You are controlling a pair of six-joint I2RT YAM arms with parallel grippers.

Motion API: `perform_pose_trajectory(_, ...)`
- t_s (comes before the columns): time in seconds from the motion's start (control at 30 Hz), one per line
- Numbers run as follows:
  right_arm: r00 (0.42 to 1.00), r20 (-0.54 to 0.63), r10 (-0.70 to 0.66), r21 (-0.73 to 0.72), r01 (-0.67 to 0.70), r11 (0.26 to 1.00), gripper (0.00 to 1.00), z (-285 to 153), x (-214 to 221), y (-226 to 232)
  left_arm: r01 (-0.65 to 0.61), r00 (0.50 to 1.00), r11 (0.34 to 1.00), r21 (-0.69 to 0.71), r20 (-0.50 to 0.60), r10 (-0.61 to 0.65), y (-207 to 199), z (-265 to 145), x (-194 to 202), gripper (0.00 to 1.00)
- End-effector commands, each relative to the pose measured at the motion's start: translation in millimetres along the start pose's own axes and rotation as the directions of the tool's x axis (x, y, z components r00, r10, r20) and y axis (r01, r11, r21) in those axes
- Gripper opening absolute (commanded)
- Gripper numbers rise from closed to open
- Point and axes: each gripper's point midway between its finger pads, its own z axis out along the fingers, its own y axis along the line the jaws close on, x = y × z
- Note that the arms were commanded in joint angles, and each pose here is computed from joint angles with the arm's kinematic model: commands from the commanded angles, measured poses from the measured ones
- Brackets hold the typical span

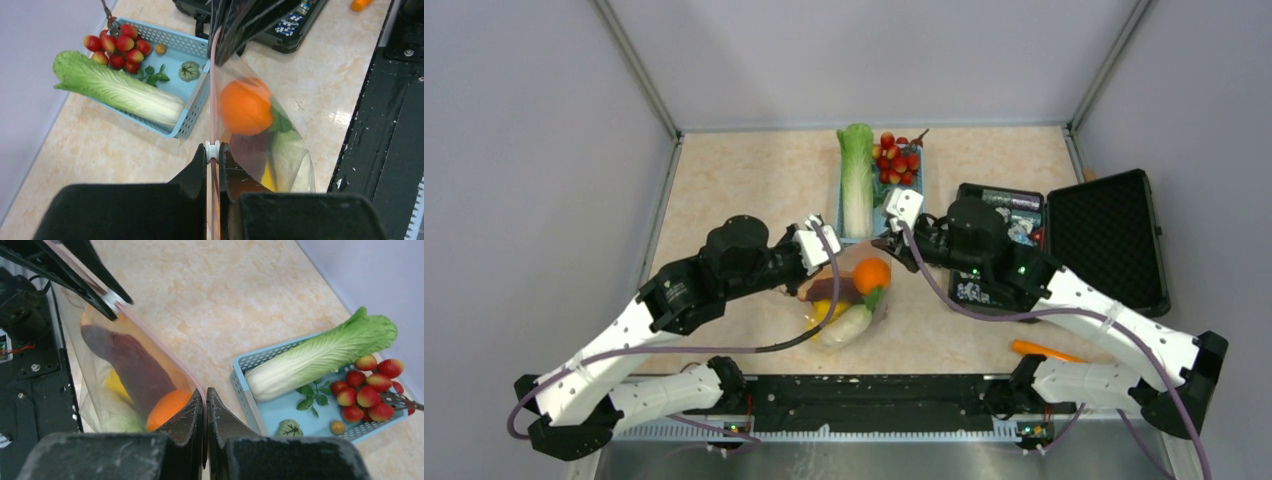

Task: Place the food in the zip-top bag and seal the zipper
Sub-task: Zip the zipper food storage bag at the center of the board.

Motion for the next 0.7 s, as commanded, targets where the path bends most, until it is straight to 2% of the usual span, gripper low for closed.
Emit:
perform_pose_trajectory(0.0,0.994,0.085,0.075,0.190,-0.090,0.978,0.00,-23.7,-12.9,-41.3,0.043,0.997,0.993,-0.107,-0.058,-0.050,10.5,-22.7,19.7,0.00)
perform_pose_trajectory(0.27,0.983,0.115,0.141,0.238,-0.165,0.957,0.00,-36.5,-3.8,-54.9,0.132,0.986,0.970,-0.204,-0.076,-0.150,14.7,-38.1,42.0,0.00)
perform_pose_trajectory(0.43,0.980,0.118,0.163,0.283,-0.191,0.940,0.00,-35.6,0.7,-65.0,0.136,0.980,0.943,-0.305,-0.099,-0.173,27.7,-50.1,54.5,0.02)
perform_pose_trajectory(0.67,0.970,0.133,0.202,0.303,-0.234,0.924,0.00,-31.1,4.8,-72.7,0.146,0.977,0.927,-0.345,-0.099,-0.191,31.9,-58.8,58.7,0.03)
